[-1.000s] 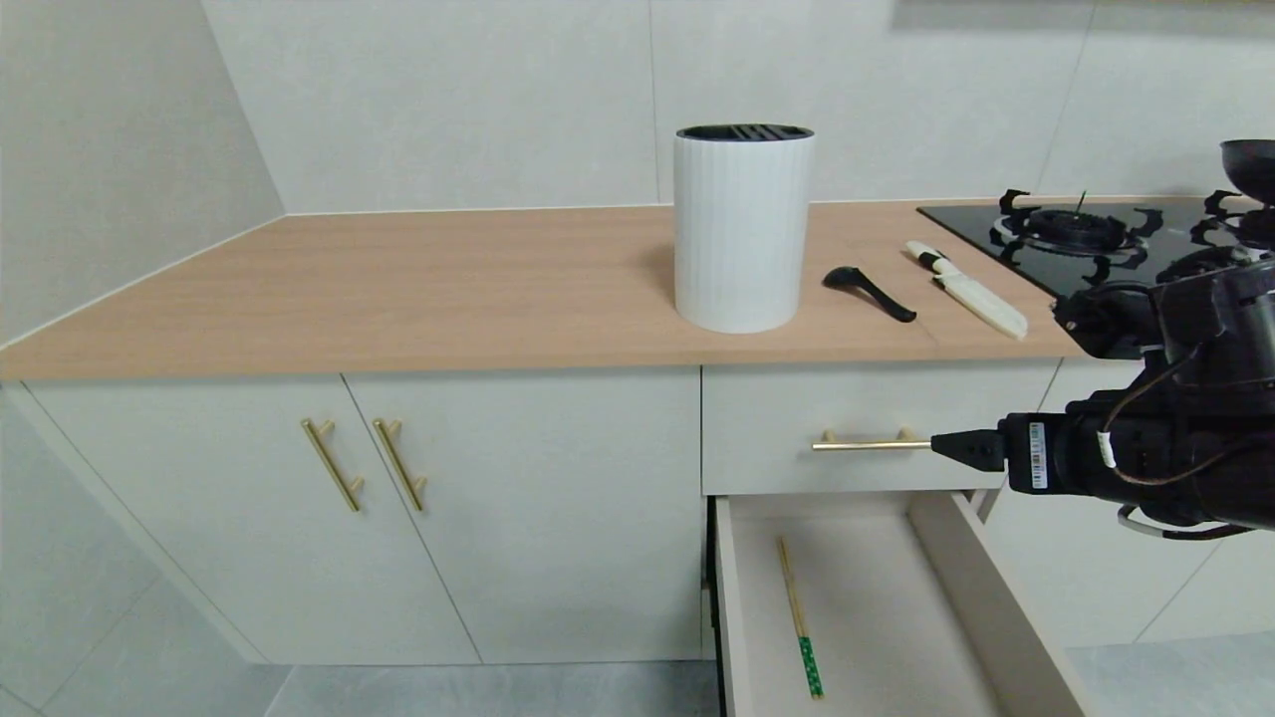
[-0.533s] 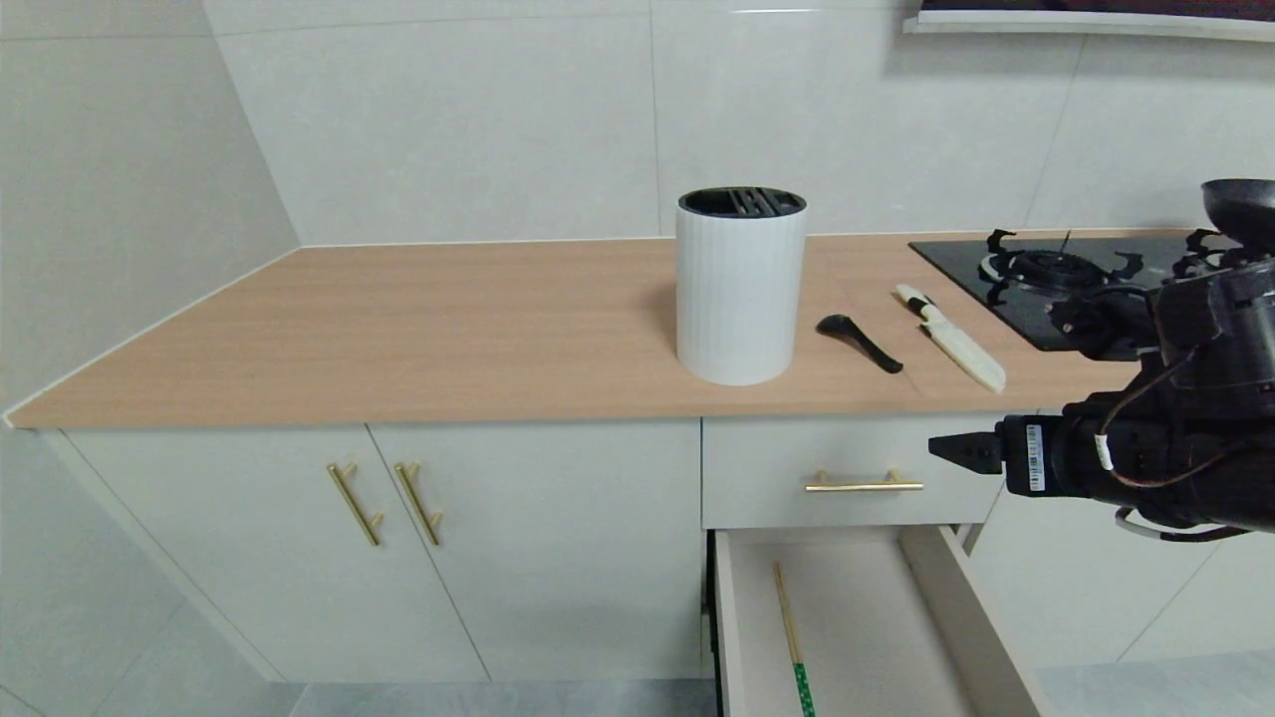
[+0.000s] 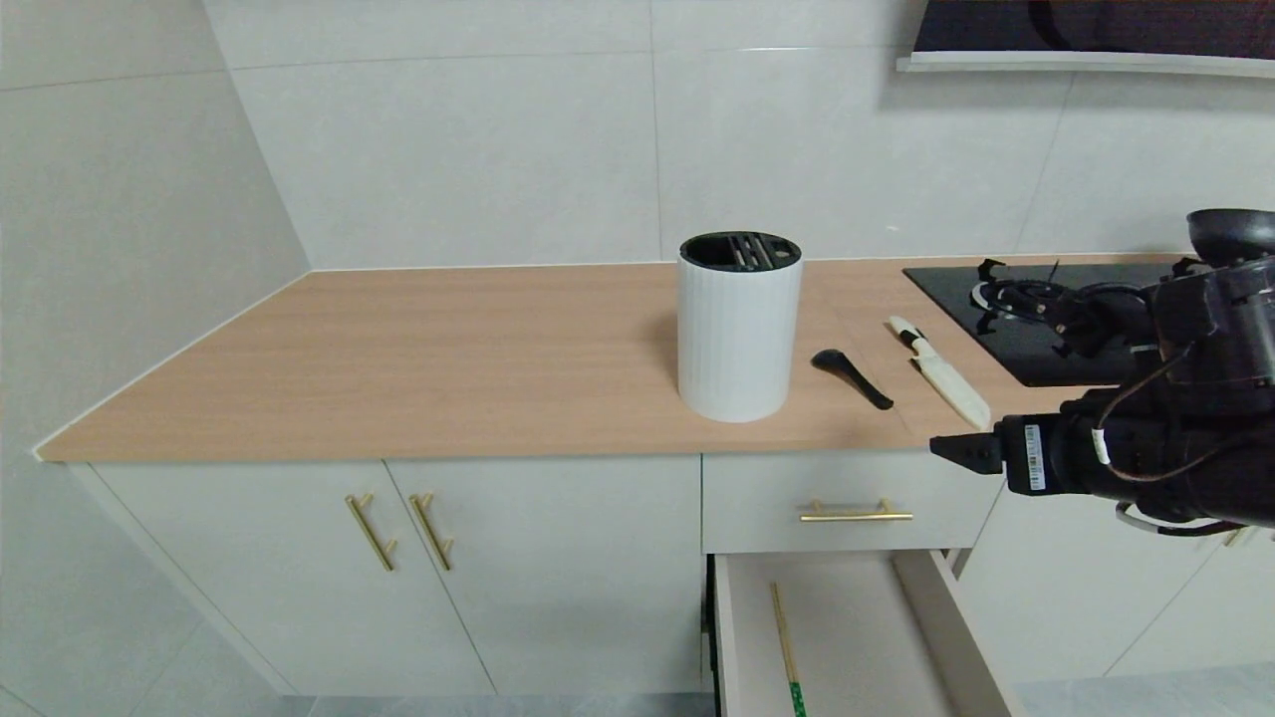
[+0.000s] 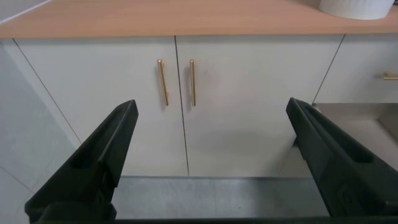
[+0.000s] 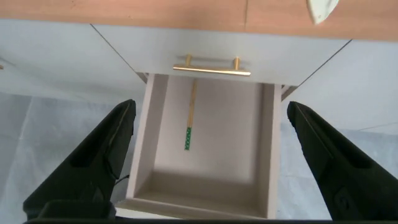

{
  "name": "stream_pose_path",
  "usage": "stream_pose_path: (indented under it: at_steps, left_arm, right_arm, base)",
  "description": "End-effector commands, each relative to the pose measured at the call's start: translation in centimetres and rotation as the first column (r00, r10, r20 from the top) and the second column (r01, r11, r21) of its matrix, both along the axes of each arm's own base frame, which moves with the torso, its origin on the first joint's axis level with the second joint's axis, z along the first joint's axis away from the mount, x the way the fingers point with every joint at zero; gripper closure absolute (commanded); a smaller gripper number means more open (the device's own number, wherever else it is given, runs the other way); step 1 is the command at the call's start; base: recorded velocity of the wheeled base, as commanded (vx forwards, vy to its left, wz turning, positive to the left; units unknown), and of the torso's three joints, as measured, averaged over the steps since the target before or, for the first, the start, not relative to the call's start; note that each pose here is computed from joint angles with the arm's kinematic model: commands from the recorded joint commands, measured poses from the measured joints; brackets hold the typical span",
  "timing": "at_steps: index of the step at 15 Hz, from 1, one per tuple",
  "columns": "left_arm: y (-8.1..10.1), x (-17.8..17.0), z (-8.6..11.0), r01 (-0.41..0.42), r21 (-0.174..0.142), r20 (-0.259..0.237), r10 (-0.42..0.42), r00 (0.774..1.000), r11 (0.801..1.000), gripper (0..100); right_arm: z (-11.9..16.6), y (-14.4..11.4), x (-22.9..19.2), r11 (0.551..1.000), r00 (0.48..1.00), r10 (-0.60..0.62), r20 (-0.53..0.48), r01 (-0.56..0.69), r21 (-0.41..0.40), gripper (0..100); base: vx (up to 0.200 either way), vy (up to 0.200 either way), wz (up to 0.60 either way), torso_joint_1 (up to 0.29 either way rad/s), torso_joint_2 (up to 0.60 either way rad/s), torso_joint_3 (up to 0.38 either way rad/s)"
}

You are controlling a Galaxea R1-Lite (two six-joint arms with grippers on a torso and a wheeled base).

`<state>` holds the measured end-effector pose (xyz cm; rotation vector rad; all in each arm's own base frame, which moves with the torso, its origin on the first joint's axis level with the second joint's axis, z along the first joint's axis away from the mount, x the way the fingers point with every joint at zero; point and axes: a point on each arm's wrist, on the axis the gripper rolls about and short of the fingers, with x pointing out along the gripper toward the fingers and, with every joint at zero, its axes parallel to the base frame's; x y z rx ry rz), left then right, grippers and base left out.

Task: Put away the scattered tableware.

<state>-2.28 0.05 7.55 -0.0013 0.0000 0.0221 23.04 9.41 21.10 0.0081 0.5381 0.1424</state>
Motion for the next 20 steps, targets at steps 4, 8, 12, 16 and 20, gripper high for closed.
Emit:
stream_pose_path:
  at_steps: [4,8,12,16,20]
  left_arm:
    - [0.0,0.0,0.0,-0.001,0.000,-0.002,0.001,1.000,1.000,0]
    - [0.0,0.0,0.0,-0.001,0.000,-0.002,0.001,1.000,1.000,0]
    - [0.0,0.0,0.0,-0.001,0.000,-0.002,0.001,1.000,1.000,0]
    - [0.0,0.0,0.0,-0.001,0.000,-0.002,0.001,1.000,1.000,0]
    - [0.0,0.0,0.0,-0.001,0.000,-0.002,0.001,1.000,1.000,0]
  right_arm:
    - [0.3,-1.6,6.3,0.997,0.988,-0.027,0.149,0.037,-0.065,0]
    - [-0.7,-2.1,10.8,0.996,0.986,0.094,0.135,-0.092,-0.023,0]
    - [-0.5,-1.5,14.1,0.968,0.948,0.249,0.196,-0.247,-0.031,0]
    - [-6.3,-1.7,17.0,0.952,0.944,0.296,0.149,-0.279,-0.126,0]
    - [-9.3,-1.6,19.6,0.952,0.940,0.299,0.164,-0.283,-0.116,0]
  base:
    - [0.000,0.000,0.00,0.000,0.00,0.000]
    - [0.000,0.000,0.00,0.000,0.00,0.000]
    - [0.000,0.000,0.00,0.000,0.00,0.000]
    - [0.000,0.000,0.00,0.000,0.00,0.000]
    - [0.000,0.000,0.00,0.000,0.00,0.000]
